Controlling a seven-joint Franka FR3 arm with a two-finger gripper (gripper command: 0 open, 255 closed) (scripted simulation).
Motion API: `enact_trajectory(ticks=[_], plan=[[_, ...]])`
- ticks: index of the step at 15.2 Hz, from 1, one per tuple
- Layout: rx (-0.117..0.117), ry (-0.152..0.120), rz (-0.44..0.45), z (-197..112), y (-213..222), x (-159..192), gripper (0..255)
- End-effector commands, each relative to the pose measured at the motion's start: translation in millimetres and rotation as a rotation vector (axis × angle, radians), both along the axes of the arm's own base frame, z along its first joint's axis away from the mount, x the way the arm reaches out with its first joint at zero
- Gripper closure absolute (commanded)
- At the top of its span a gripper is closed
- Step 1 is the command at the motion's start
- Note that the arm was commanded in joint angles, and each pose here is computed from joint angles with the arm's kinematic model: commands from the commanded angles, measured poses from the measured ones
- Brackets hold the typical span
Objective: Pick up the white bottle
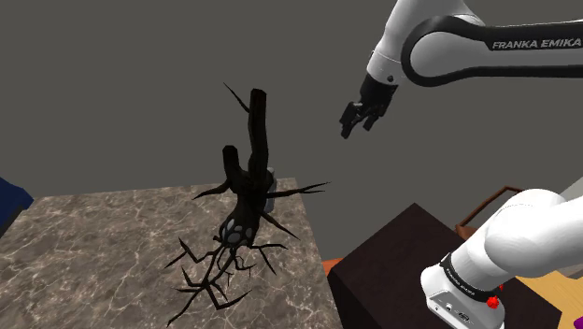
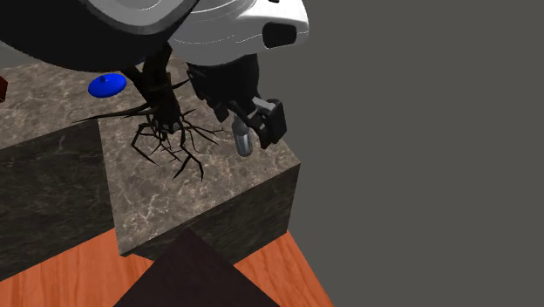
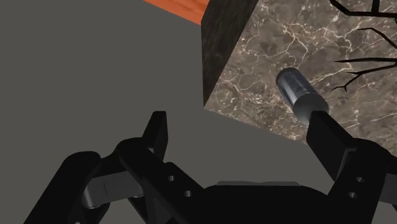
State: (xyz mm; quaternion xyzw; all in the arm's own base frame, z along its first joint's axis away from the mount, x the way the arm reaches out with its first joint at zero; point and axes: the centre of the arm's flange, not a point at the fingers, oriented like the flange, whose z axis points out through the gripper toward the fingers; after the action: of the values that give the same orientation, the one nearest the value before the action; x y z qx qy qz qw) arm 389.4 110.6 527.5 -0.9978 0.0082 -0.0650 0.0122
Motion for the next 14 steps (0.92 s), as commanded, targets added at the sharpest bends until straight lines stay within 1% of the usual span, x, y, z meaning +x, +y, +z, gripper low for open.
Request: enact_trajectory(ticks=[1, 14], plan=[[0.011, 0.002, -0.014, -17.9, 16.2, 14.5, 0], [0.076, 0.018, -0.1, -117.7, 111.2, 110.3, 0]])
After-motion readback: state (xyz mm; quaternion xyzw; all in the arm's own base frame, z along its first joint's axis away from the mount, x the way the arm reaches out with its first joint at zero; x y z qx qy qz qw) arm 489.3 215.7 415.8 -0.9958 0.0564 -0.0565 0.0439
